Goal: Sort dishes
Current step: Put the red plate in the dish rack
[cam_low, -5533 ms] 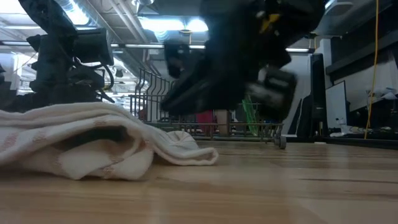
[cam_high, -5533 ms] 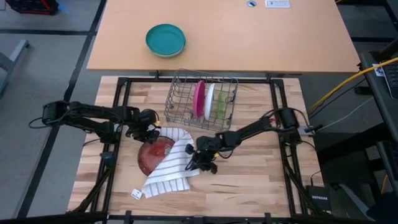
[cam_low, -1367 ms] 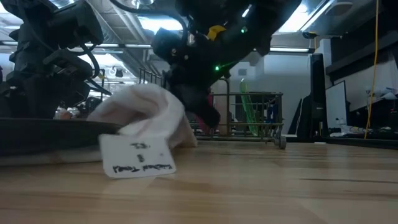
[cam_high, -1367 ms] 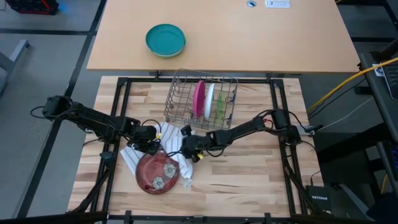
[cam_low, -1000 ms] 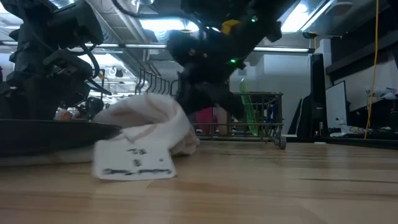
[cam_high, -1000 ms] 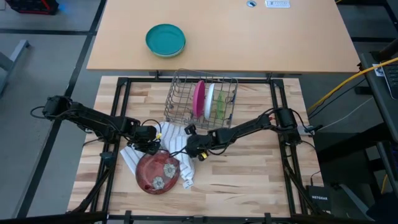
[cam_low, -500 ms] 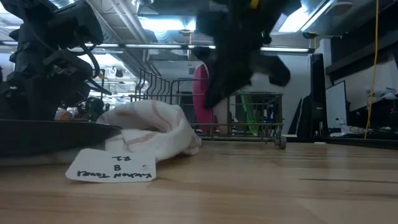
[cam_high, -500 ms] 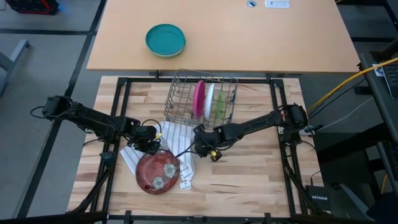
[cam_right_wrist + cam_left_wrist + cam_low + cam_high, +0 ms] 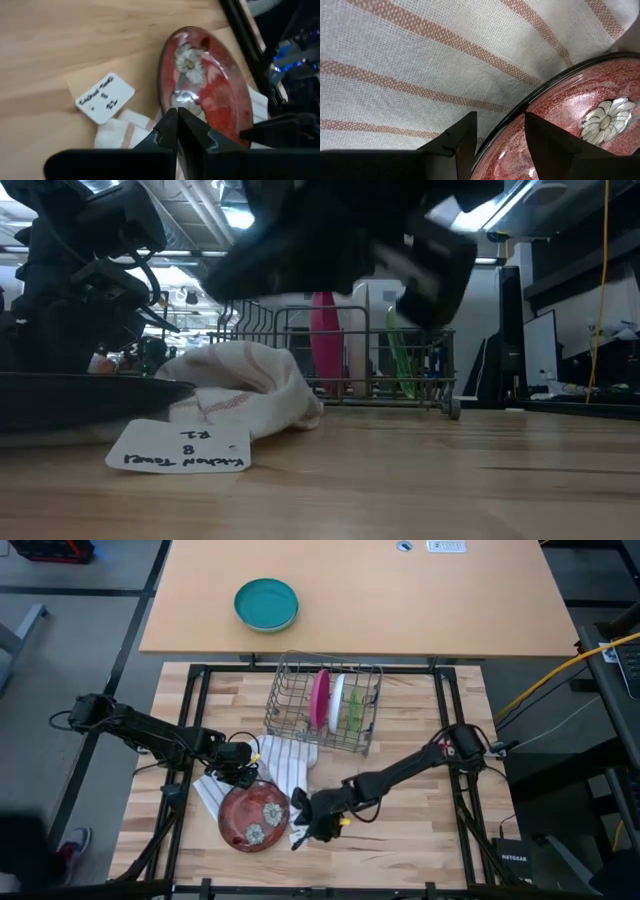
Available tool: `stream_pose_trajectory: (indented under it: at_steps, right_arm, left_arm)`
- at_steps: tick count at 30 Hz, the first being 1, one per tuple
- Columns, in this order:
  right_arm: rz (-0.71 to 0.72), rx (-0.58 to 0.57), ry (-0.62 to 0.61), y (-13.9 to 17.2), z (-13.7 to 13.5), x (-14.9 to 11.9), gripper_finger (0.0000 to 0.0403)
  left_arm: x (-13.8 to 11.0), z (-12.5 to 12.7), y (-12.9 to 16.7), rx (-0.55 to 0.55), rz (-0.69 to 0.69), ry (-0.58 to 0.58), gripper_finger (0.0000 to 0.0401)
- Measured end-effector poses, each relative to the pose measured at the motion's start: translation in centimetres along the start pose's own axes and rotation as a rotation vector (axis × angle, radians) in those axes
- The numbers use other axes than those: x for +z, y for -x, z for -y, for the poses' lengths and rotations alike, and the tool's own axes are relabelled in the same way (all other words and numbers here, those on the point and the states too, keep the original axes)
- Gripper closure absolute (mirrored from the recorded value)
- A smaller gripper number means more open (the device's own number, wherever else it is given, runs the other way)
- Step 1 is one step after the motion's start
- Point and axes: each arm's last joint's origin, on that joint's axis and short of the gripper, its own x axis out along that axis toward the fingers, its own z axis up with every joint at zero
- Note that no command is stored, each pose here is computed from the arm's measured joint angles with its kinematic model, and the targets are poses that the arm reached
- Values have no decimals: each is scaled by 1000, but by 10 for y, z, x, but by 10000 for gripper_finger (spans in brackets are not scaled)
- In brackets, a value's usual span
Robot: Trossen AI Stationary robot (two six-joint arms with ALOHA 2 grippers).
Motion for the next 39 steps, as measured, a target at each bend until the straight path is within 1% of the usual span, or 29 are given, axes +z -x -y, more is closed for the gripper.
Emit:
stream_pose_trajectory:
  at_steps: [4, 6, 8, 14, 16, 19, 21, 25, 30, 33, 36, 39]
  right_arm:
    - [10, 28, 16, -4, -5, -2, 383]
    - [17, 23, 19, -4, -4, -1, 370]
    - [20, 12, 33, -4, -3, -1, 348]
    - [81, -98, 37, -10, 3, 3, 268]
    - [87, -107, 37, -17, 0, 0, 250]
    - [69, -84, 57, -27, -9, -7, 236]
    - [50, -77, 86, -34, -14, -12, 234]
    - [0, -82, 87, -47, -21, -20, 233]
    - [-53, -122, 76, -62, -16, -28, 233]
    - [-71, -111, 68, -69, -12, -31, 237]
    - [-107, -93, 65, -70, -9, -31, 261]
    - [-137, -95, 65, -69, -8, -32, 303]
  left_arm:
    - [0, 0, 0, -1, 2, 0, 246]
    - [0, 0, 0, 0, 5, -1, 246]
    - [0, 0, 0, 0, 5, -1, 246]
    - [0, 0, 0, -3, 7, 10, 246]
    - [0, 1, 0, -6, 9, 27, 246]
    - [0, 1, 0, -7, 9, 32, 246]
    - [0, 1, 0, -7, 9, 32, 246]
    - [0, 1, 0, -7, 9, 32, 246]
    - [0, 1, 0, -8, 10, 32, 246]
    - [0, 1, 0, -7, 10, 32, 246]
    - [0, 1, 0, -6, 11, 31, 246]
    - [0, 0, 0, 0, 9, 29, 246]
